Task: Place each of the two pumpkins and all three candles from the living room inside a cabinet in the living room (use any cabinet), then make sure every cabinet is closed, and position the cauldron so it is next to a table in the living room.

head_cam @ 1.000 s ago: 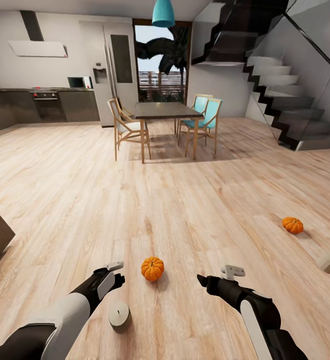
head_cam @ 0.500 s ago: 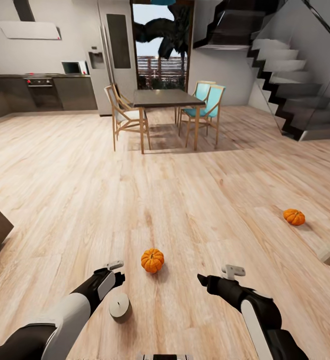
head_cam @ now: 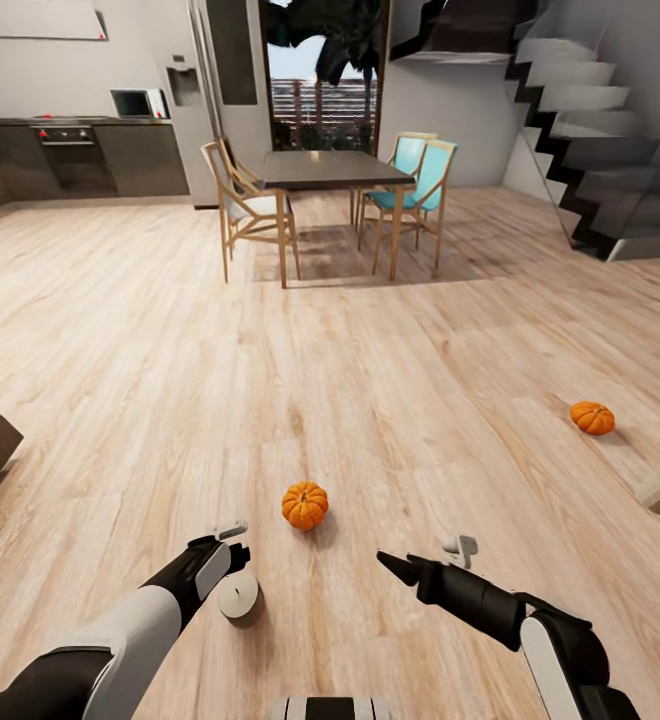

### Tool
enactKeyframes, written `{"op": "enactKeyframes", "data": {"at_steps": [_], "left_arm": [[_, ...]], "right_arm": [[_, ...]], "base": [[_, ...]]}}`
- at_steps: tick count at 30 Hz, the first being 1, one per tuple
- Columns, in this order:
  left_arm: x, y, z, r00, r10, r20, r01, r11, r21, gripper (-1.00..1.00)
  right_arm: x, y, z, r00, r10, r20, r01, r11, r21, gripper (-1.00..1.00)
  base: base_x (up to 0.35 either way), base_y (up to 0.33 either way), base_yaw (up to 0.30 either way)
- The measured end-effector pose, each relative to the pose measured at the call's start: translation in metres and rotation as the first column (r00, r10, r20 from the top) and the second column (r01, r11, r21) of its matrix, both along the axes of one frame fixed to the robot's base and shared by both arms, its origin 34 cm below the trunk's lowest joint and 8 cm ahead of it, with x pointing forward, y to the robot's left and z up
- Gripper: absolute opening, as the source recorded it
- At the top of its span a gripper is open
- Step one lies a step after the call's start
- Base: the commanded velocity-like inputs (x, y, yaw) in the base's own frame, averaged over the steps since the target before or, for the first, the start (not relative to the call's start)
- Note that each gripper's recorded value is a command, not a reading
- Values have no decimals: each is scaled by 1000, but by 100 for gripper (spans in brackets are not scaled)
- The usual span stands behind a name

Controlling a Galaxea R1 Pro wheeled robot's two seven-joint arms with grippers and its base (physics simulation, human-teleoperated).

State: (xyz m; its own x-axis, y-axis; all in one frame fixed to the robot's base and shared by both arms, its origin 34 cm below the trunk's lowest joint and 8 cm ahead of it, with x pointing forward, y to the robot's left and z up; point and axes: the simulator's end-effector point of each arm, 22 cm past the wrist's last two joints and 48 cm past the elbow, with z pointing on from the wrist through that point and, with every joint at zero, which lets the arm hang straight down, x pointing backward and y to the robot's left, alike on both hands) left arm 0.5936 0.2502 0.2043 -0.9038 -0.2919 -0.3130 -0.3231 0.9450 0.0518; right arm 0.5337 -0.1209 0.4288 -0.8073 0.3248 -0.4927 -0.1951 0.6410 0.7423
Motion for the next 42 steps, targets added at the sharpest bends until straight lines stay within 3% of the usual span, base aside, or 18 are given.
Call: {"op": "enactKeyframes", "data": {"at_steps": [4,8,21,42], "left_arm": [[-5,0,-9,1000,0,-15,0,1000,0,100],[-6,-1,-13,1000,0,-20,0,1000,0,100],[-2,-12,-13,1000,-21,-4,20,999,-47,100],[-2,-14,-13,1000,-24,-3,24,998,-51,100]], "right_arm": [[-7,-1,1,1000,25,-3,-25,998,54,100],[-10,-1,0,999,32,-7,-32,997,68,100],[-10,-1,0,999,35,-8,-34,997,68,100],[-11,-1,0,999,35,-8,-35,997,67,100]], "base": [[0,0,0],[0,0,0],[19,0,0],[66,12,0]]}}
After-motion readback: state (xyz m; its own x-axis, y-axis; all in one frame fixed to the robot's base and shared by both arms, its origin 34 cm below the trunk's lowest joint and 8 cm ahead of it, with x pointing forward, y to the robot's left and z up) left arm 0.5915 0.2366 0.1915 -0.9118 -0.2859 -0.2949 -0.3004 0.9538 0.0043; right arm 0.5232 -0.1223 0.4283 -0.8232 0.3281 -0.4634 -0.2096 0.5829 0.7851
